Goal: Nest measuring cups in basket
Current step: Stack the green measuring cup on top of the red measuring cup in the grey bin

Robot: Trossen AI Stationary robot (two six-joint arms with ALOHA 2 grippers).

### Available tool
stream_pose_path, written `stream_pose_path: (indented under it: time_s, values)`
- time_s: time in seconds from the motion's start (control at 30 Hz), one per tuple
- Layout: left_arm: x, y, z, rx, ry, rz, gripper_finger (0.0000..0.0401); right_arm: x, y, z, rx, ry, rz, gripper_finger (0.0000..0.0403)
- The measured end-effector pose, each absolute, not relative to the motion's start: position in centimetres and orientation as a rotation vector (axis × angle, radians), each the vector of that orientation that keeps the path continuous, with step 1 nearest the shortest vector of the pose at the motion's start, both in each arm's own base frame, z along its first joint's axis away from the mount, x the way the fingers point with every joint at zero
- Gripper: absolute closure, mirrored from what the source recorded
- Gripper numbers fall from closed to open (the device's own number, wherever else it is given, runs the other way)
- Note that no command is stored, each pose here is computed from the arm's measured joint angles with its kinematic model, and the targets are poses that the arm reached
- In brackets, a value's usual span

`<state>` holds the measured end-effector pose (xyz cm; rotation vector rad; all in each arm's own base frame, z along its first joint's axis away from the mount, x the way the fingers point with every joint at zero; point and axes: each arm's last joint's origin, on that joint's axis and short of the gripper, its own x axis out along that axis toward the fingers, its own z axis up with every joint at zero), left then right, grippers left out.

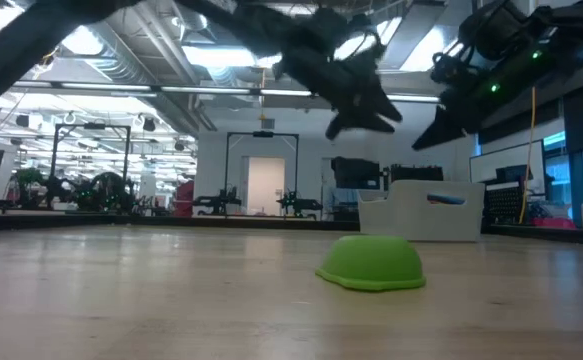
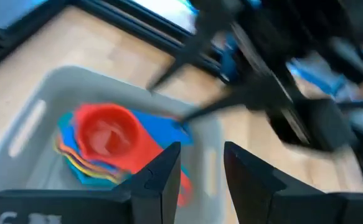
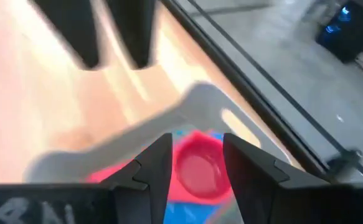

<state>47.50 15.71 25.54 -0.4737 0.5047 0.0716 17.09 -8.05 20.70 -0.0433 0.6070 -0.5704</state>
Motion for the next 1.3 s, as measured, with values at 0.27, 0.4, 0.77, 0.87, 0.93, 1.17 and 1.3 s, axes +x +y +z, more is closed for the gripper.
stream_pose_path:
  time_s: [0.27,0.4,0.77,0.87,0.93,1.17,1.3]
  values:
    - [44.4,9.6,30.7,-0.301,0.660,-0.024,0.0286,16.7,-5.8,22.8,0.118,0.421,-0.261,0.0254]
    - [43.2,5.3,32.5,-0.256,0.719,-0.071,0.0286,17.0,-4.4,23.3,0.175,0.371,-0.055,0.0254]
    - [41.1,-6.6,33.1,-0.147,0.851,-0.160,0.0286,19.4,-0.7,23.4,0.256,0.313,0.155,0.0254]
    - [40.6,-9.3,32.7,-0.127,0.865,-0.155,0.0286,20.2,0.3,23.0,0.267,0.314,0.162,0.0254]
    - [40.2,-11.0,32.3,-0.125,0.870,-0.132,0.0286,20.7,0.9,22.5,0.286,0.331,0.158,0.0254]
    - [39.0,-15.7,30.5,-0.158,0.879,-0.105,0.0286,22.8,2.9,21.4,0.357,0.426,0.183,0.0254]
    - [38.7,-17.5,28.7,-0.179,0.850,-0.071,0.0286,23.8,3.5,20.7,0.353,0.480,0.170,0.0254]
